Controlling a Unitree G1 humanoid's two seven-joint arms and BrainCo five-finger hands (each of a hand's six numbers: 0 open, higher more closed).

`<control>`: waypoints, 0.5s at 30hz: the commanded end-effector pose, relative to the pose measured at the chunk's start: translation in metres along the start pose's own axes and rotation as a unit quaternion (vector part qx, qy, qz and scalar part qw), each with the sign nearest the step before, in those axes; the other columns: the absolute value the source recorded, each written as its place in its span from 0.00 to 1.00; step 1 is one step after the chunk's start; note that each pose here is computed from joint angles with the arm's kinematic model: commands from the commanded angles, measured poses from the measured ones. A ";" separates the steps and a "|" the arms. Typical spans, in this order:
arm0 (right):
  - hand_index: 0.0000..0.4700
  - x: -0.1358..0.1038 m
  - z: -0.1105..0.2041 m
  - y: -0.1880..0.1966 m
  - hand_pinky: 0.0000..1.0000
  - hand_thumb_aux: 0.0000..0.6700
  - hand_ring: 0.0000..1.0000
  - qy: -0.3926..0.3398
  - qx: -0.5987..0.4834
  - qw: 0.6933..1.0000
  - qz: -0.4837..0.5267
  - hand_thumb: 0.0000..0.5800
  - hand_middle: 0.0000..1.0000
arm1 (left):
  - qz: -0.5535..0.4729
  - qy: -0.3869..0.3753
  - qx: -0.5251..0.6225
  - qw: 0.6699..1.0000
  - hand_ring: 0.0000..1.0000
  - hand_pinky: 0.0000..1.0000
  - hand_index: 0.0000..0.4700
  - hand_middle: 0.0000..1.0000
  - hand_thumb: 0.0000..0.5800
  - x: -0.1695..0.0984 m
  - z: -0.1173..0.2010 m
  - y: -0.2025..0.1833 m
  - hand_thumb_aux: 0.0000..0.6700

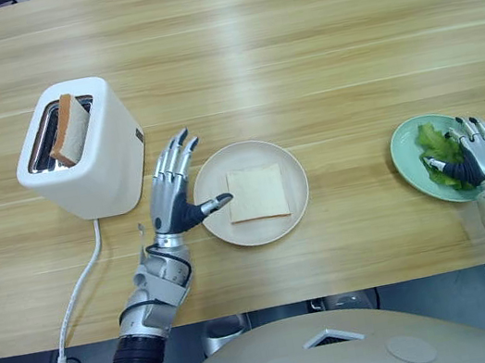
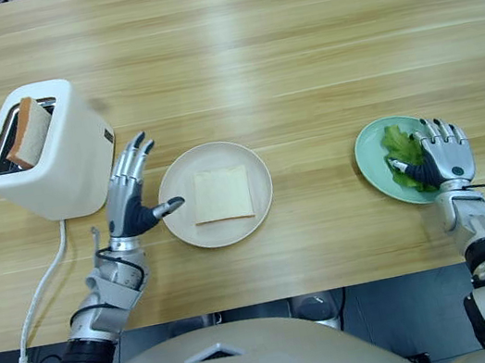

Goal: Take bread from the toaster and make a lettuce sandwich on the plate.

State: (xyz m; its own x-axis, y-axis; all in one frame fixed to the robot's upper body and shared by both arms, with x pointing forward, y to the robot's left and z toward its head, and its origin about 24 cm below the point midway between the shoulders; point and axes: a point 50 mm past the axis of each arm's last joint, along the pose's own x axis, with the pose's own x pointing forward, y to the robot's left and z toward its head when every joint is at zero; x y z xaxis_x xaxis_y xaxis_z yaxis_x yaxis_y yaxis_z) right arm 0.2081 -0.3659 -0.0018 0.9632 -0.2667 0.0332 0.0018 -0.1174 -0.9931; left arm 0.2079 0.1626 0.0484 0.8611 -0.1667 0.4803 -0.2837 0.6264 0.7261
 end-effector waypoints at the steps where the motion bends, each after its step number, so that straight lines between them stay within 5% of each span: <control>1: 0.98 -0.004 -0.005 -0.003 0.00 1.00 0.00 0.001 -0.005 1.000 -0.009 1.00 0.00 | 0.016 -0.001 0.016 1.000 0.00 0.00 0.00 0.00 0.00 0.001 -0.001 0.010 0.00; 10: 0.98 0.002 0.008 -0.015 0.00 1.00 0.00 -0.028 0.004 0.998 -0.059 1.00 0.00 | 0.021 0.007 0.027 0.999 0.00 0.00 0.00 0.00 0.00 -0.002 -0.007 0.014 0.00; 15: 0.98 -0.001 0.050 -0.044 0.00 1.00 0.00 -0.117 0.048 0.980 -0.152 1.00 0.00 | 0.031 0.012 0.035 0.999 0.00 0.00 0.00 0.00 0.00 -0.001 -0.011 0.019 0.00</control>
State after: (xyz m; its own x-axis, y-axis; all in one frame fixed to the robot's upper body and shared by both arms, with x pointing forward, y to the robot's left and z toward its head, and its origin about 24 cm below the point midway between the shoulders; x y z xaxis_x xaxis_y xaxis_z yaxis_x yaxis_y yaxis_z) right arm 0.2162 -0.3323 0.0231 0.9670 -0.0842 0.2405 0.2314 -0.1051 -0.9672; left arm 0.2057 0.1789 0.0556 0.8498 -0.1248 0.5121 -0.3516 0.5896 0.7272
